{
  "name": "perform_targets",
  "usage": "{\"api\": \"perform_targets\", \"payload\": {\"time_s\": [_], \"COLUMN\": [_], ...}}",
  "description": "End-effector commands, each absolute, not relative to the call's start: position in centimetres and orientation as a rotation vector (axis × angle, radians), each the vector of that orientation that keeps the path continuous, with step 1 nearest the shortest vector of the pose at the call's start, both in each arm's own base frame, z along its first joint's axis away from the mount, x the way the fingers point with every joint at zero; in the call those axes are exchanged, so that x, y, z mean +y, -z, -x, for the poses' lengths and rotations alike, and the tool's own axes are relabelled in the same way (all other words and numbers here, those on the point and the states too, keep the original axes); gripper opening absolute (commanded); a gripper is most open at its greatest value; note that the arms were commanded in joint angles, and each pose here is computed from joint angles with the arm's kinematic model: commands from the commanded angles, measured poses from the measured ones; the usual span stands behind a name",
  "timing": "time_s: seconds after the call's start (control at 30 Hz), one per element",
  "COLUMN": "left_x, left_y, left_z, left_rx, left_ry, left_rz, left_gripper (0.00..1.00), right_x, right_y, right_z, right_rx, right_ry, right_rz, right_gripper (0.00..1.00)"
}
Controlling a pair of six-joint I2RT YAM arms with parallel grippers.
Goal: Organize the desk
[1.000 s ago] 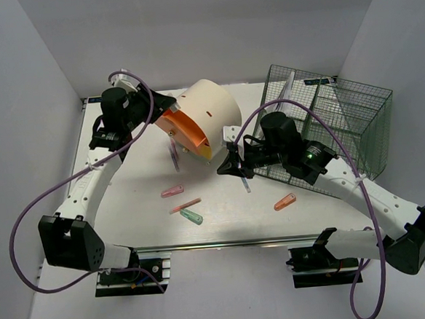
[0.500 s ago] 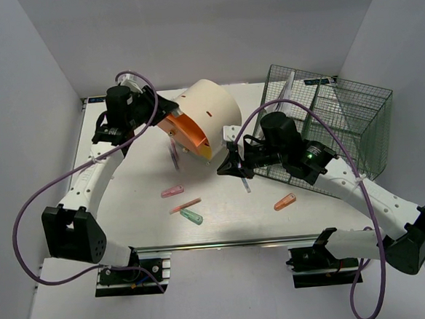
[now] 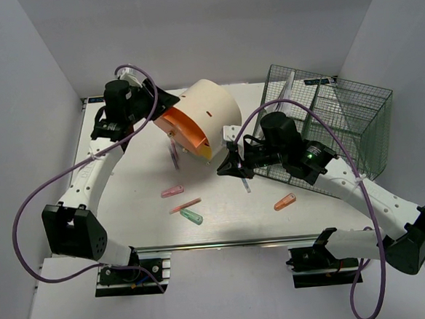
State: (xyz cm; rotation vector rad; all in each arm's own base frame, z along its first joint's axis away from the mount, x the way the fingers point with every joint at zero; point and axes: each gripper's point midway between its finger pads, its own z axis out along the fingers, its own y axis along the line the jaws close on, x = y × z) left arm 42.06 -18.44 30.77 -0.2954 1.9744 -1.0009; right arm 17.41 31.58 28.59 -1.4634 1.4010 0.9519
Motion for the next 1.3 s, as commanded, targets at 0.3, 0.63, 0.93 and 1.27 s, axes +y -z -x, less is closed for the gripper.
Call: {"api": "perform_targets", "payload": {"time_s": [0.3, 0.63, 0.93, 1.27], "left_x": [-16.6, -10.6, -6.9, -6.6], "left_y": [-37.8, -34.5, -30.8, -28.5], "left_z": [-41.7, -33.5, -26.9, -24.8], "left_rx": [1.800, 1.847, 1.872, 1.889], "left_ry": [0.925, 0.664, 0.565, 0.580], "left_rz": [0.256, 0.427, 0.635, 0.688], "left_gripper": [0.03, 0.22, 0.69, 0.75], "right_x": [32.7, 39.4, 42.3, 43.7], "right_y": [-30.2, -30.4, -29.1, -27.3], "right_z": [-16.6, -23.3, -28.4, -31.0], "right_rx": [1.131, 1.064, 1.206, 1.321], "right_ry": [-0.942, -0.725, -0.479, -0.287], "right_rz": [1.559, 1.614, 1.543, 1.470], "right_gripper": [0.01, 0.00, 0.00, 0.00]}}
